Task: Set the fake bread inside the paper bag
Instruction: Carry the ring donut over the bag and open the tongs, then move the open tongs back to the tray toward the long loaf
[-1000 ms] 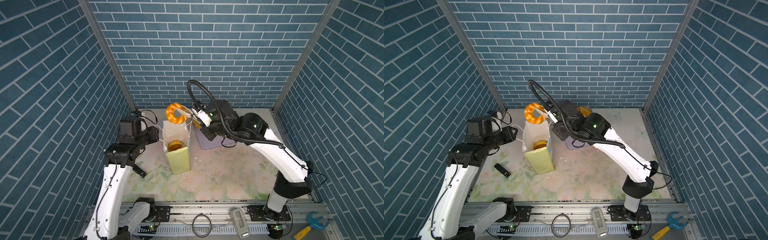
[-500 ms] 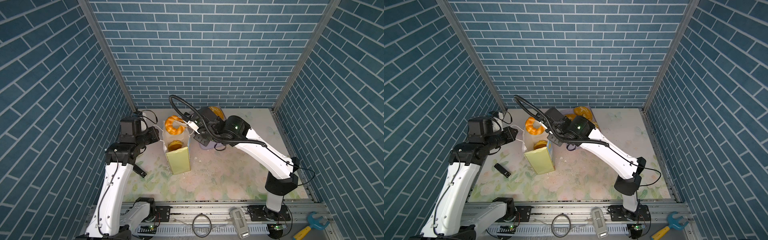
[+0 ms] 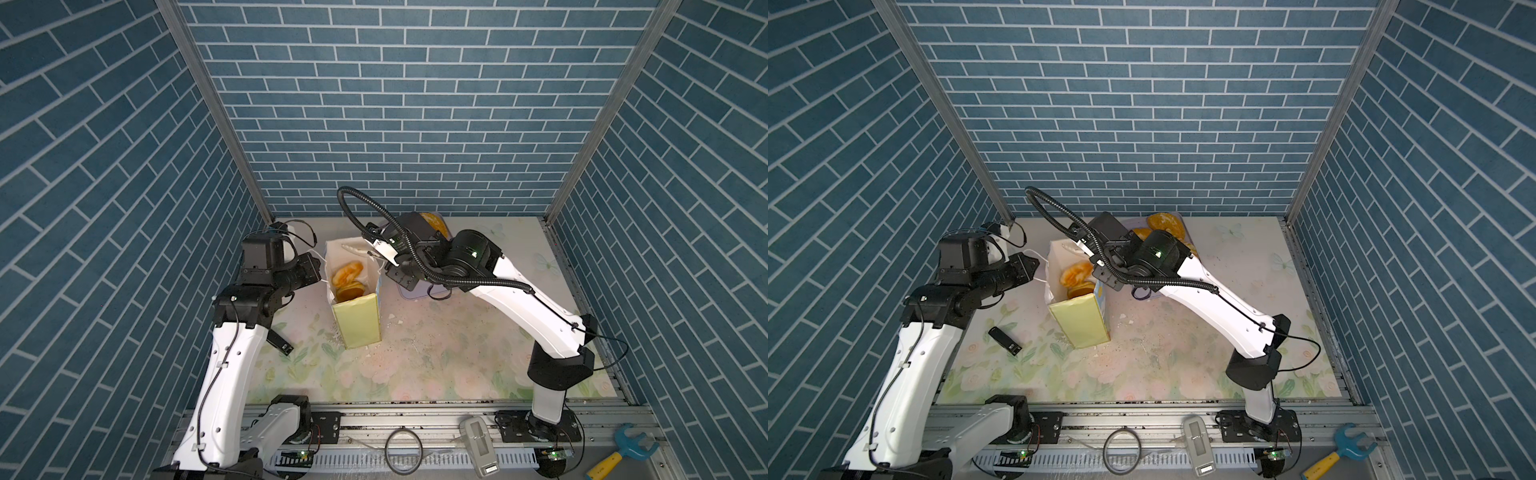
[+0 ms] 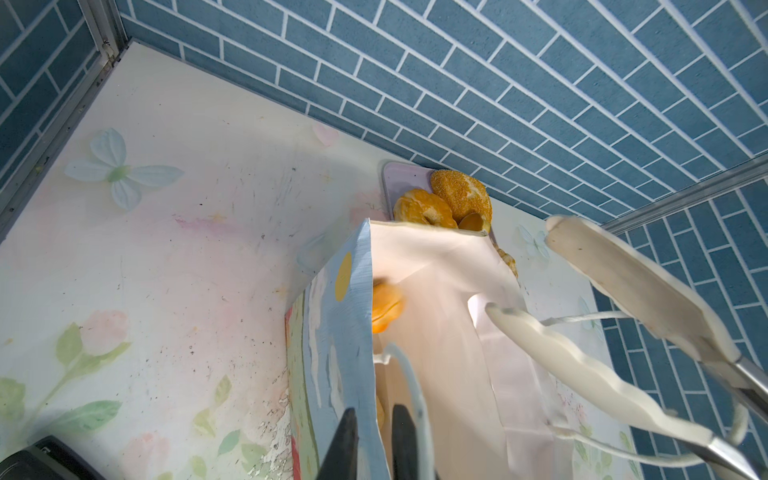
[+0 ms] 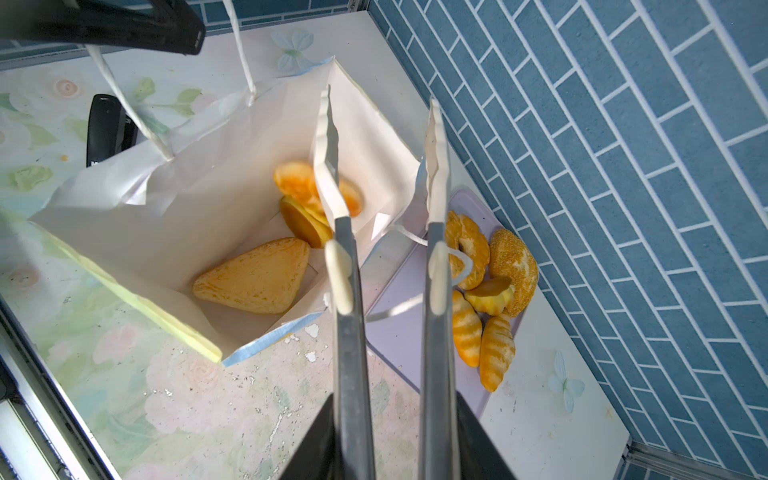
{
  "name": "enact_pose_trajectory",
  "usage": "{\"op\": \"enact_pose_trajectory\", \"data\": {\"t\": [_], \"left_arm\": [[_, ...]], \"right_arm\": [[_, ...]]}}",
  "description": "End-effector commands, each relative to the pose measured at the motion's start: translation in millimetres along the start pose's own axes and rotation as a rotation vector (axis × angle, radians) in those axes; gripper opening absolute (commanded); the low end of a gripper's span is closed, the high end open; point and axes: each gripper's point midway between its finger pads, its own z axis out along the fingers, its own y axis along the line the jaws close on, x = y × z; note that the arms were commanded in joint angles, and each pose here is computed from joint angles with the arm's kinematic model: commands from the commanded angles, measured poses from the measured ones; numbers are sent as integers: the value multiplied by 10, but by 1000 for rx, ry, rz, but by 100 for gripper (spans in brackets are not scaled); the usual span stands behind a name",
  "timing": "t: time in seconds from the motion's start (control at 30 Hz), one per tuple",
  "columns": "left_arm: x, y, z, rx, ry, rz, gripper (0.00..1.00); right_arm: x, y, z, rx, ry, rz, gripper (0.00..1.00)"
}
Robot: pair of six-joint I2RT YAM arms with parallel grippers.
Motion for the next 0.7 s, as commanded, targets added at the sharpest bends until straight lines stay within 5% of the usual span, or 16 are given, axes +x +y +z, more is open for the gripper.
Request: {"op": "enact_pose_trajectory", "data": {"t": [0.0,0.33,0.67], "left_arm": [[13,4,26,8,5,-5,18],[30,-1,7,12,6,-8,17],[13,-12,-31,14,-5,-7,17]], "right_arm": [[-138,-168,-279,43,-80,16,40],[12,-764,-796,162,-129,146,41],[1189,-1541,-289,224,119,435,41]]}}
